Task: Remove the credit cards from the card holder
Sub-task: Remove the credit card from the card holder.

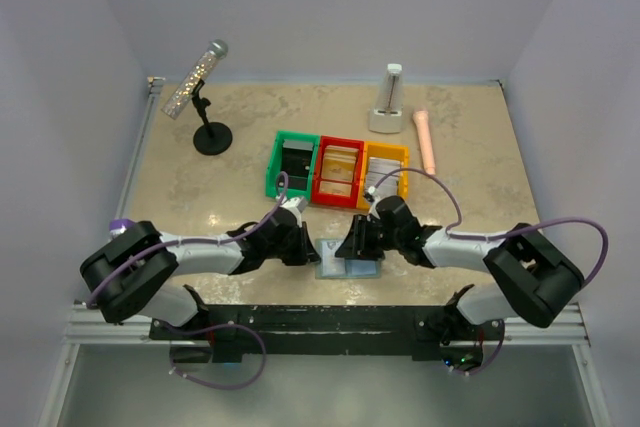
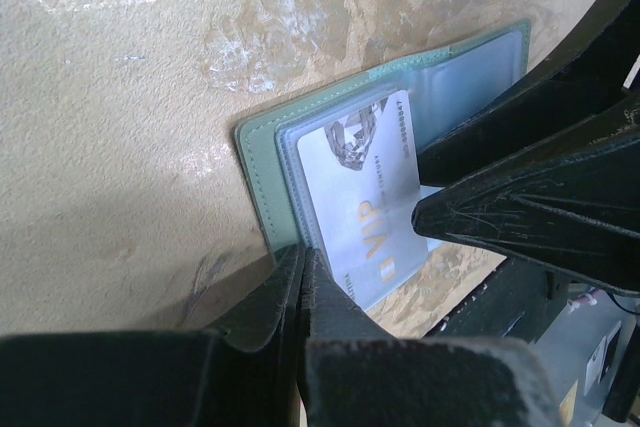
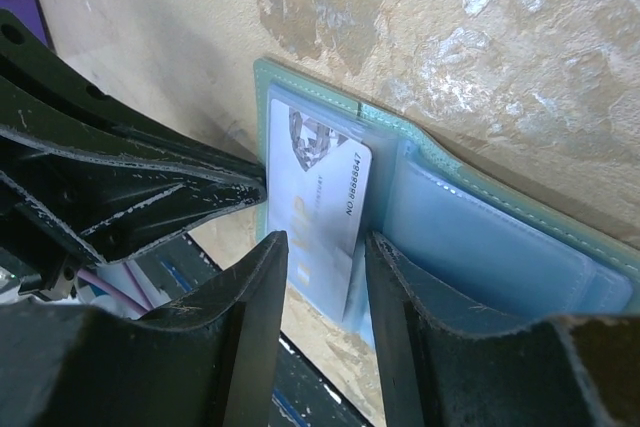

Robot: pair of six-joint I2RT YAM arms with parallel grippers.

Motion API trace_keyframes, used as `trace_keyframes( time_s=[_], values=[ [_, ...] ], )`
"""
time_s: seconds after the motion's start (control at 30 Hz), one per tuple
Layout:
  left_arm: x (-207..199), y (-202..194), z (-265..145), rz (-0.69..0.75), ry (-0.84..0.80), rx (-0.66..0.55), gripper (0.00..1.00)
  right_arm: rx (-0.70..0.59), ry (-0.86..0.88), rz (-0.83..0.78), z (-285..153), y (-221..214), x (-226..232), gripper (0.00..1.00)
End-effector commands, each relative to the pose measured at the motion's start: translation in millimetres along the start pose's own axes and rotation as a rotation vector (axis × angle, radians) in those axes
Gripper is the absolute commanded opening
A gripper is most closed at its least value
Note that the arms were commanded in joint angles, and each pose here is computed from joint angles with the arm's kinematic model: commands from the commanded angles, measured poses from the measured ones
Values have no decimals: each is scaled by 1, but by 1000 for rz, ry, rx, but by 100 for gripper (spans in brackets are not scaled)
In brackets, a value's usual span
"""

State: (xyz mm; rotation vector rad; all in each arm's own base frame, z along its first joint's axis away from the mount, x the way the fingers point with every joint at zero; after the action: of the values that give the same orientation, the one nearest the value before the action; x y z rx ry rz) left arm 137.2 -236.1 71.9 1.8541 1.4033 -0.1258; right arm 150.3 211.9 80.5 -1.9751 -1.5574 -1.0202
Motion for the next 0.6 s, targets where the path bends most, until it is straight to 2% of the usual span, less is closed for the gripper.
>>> trace_keyframes(
  time_s=[0.0, 0.57],
  values=[
    [10, -8, 6, -15, 58, 32, 0, 11, 21, 19, 1, -2, -3, 42],
    [24, -23, 11, -59, 127, 71, 0, -7, 84, 41, -7, -5, -6, 41]
  ],
)
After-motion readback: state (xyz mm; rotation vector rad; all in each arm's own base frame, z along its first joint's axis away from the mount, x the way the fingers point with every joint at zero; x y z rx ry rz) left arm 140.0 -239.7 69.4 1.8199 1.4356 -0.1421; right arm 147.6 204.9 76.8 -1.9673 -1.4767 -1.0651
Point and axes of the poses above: each gripper's point midway between its finger pads, its own z axis out along the fingers, its own x axis along the line the jaws close on, y = z × x, the point moved 8 cm from there along -z, back along the fingers, and after that the axes turned 13 degrees about z, right-handed, at the moved point
